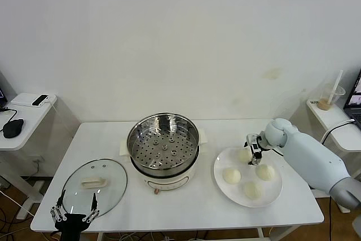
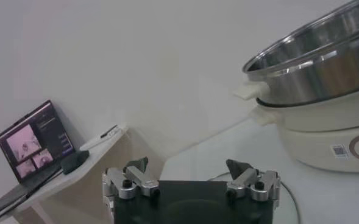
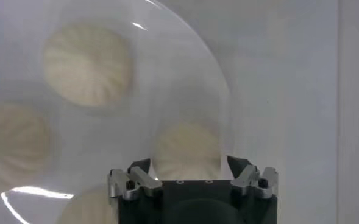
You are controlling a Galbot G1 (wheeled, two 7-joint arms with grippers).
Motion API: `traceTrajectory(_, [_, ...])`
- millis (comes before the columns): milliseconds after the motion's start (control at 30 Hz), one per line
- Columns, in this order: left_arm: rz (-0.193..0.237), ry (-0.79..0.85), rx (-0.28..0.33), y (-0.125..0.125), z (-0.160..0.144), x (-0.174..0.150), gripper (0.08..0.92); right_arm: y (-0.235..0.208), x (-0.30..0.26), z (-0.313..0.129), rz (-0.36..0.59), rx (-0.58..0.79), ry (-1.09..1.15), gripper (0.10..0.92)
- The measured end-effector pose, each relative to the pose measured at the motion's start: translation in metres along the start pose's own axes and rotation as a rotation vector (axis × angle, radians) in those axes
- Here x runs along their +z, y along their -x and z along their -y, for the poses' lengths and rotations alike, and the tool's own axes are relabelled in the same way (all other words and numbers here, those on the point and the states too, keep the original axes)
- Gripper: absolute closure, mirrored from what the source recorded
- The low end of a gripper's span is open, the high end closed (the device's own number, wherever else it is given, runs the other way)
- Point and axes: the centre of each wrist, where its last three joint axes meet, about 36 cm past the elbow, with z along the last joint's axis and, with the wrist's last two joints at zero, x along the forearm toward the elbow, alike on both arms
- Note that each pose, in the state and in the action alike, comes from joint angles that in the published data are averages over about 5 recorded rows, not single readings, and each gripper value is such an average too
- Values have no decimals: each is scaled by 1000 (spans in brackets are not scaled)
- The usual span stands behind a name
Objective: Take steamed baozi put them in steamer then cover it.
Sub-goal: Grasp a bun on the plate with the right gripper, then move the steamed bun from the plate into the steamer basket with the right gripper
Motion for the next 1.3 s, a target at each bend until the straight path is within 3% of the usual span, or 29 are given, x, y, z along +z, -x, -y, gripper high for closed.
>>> traceTrajectory(200, [1,0,1,-1,0,0,177,-1,0,0,5,2,0,462])
traceTrajectory(567, [4,1,5,0,0,-1,177,-28,-2,2,26,8,-28,466])
traceTrajectory(933, [6,-5,20,2,1,-1,177,-112,-8,23,76,63,-112,457])
traceTrajectory(1300, [-2,-20,26,3,-1,2,177,-196,-68,72,201,166,-211,456])
